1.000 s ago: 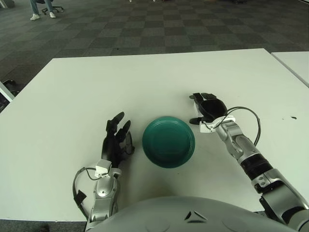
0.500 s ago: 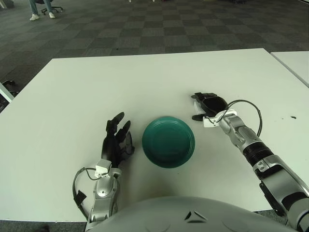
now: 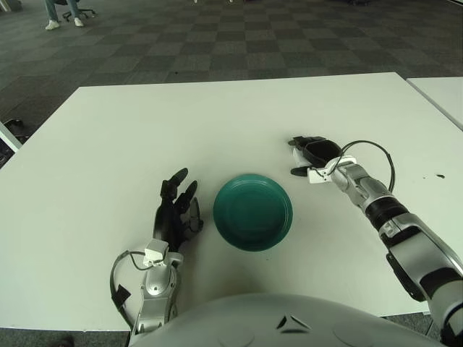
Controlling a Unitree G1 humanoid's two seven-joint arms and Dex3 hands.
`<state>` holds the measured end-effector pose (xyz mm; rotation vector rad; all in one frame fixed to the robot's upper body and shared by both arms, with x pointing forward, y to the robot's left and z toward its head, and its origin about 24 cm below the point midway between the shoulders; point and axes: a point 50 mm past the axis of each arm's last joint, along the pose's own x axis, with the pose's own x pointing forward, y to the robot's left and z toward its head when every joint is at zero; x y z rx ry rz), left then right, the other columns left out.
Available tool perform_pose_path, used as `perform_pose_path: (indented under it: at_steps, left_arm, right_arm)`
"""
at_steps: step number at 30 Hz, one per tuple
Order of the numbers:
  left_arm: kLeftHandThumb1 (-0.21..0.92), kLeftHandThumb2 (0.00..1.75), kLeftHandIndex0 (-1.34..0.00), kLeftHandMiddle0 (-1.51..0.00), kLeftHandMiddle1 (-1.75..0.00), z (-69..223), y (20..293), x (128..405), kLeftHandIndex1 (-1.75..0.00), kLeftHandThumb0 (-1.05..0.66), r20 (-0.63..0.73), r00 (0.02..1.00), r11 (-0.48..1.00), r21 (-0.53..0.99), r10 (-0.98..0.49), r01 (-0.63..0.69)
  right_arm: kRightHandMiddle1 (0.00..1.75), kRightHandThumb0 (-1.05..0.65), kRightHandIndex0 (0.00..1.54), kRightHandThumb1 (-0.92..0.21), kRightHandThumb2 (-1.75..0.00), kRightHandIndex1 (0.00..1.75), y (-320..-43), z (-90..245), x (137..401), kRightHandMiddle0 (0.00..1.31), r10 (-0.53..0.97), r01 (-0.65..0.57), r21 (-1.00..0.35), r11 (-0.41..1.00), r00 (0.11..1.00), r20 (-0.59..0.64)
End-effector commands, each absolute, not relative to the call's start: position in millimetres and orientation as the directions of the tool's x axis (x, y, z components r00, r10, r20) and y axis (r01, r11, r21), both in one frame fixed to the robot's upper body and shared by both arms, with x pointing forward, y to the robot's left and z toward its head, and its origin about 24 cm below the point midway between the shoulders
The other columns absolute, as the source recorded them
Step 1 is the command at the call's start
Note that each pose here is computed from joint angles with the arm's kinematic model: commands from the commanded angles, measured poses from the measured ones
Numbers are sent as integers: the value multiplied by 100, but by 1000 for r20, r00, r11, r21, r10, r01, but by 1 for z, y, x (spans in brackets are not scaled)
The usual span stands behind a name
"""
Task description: Put the charger into the plate.
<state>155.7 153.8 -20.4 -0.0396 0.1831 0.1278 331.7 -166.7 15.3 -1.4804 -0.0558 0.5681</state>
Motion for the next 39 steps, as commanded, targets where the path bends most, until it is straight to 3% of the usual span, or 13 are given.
perform_pose_path:
  at_steps: [1, 5, 8, 11, 12, 13, 16, 17, 19, 26, 32, 39]
  left_arm:
    - [92, 95, -9, -55, 0, -26, 154, 151, -81, -85, -228, 965, 991, -13, 127, -133]
    - [92, 96, -8, -54, 0, -26, 155, 150, -81, -85, -230, 964, 990, -12, 131, -137]
    - [92, 96, -9, -53, 0, -25, 155, 150, -81, -85, -232, 964, 990, -11, 133, -139]
    - [92, 96, -9, -54, 0, -25, 156, 149, -81, -85, -233, 963, 990, -10, 133, -139]
    - [92, 96, -9, -54, 0, -25, 156, 149, -81, -85, -233, 963, 990, -10, 132, -138]
    - [92, 96, -10, -54, 0, -25, 156, 149, -81, -85, -235, 963, 990, -10, 132, -138]
    - [92, 96, -10, -54, 0, -25, 156, 149, -81, -85, -239, 962, 990, -8, 133, -139]
    - [92, 96, -9, -54, 0, -25, 156, 149, -81, -85, -240, 962, 990, -7, 132, -138]
    - [92, 96, -9, -54, 0, -25, 156, 149, -81, -85, -240, 962, 991, -6, 131, -137]
    - [92, 96, -8, -53, 0, -25, 156, 149, -81, -86, -239, 963, 991, -6, 127, -132]
    - [92, 96, -9, -54, -1, -25, 156, 149, -81, -85, -242, 961, 991, -3, 133, -137]
    - [92, 96, -9, -55, -1, -25, 155, 149, -81, -85, -241, 962, 991, -8, 131, -137]
  right_arm:
    - [54, -68, 39, -92, -53, 3, -177, 0, 325, 0, 361, -422, -906, -22, 842, -401]
    - [68, -68, 45, -92, -53, 5, -182, -7, 322, 0, 355, -472, -882, 3, 825, -440]
    - [104, -68, 55, -92, -53, 13, -183, -11, 319, 1, 352, -491, -871, 2, 816, -459]
    - [137, -67, 46, -92, -56, 70, -181, -18, 315, 6, 354, -497, -868, -8, 810, -467]
    - [140, -66, 44, -92, -56, 76, -180, -20, 313, 6, 356, -497, -867, -12, 808, -469]
    - [150, -66, 44, -92, -57, 96, -180, -20, 312, 10, 364, -493, -870, -15, 808, -464]
    - [167, -60, 52, -92, -59, 145, -180, -21, 309, 33, 388, -469, -883, -6, 813, -435]
    - [170, -58, 55, -92, -59, 156, -180, -22, 307, 38, 393, -462, -887, 2, 816, -424]
    - [172, -48, 58, -82, -69, 165, -180, -23, 305, 35, 399, -455, -891, 11, 819, -413]
    - [174, -40, 64, -68, -85, 174, -181, -21, 302, 35, 418, -430, -903, 25, 825, -381]
    - [175, -39, 67, -67, -87, 175, -182, -13, 303, 35, 441, -379, -924, 56, 839, -318]
    - [175, -38, 69, -71, -81, 175, -182, 3, 305, 33, 436, -232, -953, 194, 891, -128]
